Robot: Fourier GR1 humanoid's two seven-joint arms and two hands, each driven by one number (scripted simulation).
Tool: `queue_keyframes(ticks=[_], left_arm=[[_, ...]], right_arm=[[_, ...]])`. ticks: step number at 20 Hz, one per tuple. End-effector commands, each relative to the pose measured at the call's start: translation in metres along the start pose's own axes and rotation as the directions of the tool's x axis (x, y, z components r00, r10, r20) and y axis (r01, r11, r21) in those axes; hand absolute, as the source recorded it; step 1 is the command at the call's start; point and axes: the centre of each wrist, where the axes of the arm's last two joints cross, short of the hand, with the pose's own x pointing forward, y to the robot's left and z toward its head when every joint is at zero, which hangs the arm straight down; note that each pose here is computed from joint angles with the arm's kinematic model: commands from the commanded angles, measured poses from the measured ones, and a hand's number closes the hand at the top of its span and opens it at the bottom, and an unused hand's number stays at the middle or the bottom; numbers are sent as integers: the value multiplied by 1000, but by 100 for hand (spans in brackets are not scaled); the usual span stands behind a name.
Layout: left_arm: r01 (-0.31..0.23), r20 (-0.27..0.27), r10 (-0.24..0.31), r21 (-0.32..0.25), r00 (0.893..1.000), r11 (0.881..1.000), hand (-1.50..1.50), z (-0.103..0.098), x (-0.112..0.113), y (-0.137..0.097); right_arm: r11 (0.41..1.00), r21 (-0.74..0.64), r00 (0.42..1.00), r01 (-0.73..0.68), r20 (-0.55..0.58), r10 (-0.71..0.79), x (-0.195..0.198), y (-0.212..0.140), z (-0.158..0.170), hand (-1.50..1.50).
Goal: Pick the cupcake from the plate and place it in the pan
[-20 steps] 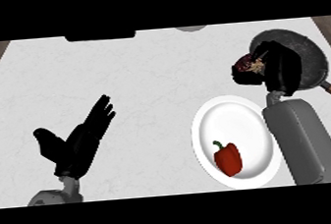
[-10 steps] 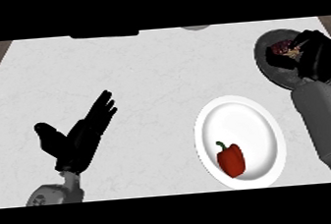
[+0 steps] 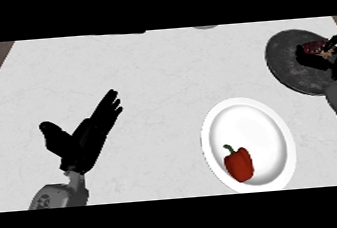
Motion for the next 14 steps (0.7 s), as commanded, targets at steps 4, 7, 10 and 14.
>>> queue_keyframes(ticks=[4,7,10,14], left_arm=[[-8,-10,8,-35,1000,999,0,-2,-1,-11],[4,8,-4,-41,1000,999,0,-1,2,-13],[7,9,-7,-20,1000,1000,0,-4,1,-7],[4,15,-4,-9,1000,1000,0,-3,2,-1]], right_arm=[[964,232,968,-132,-178,175,-40,-12,-7,-150],[956,274,971,-101,-180,155,-37,-7,-3,-150],[968,248,982,42,-187,6,-41,-12,-7,-150],[959,128,959,254,-162,-232,-19,-8,-11,-150]])
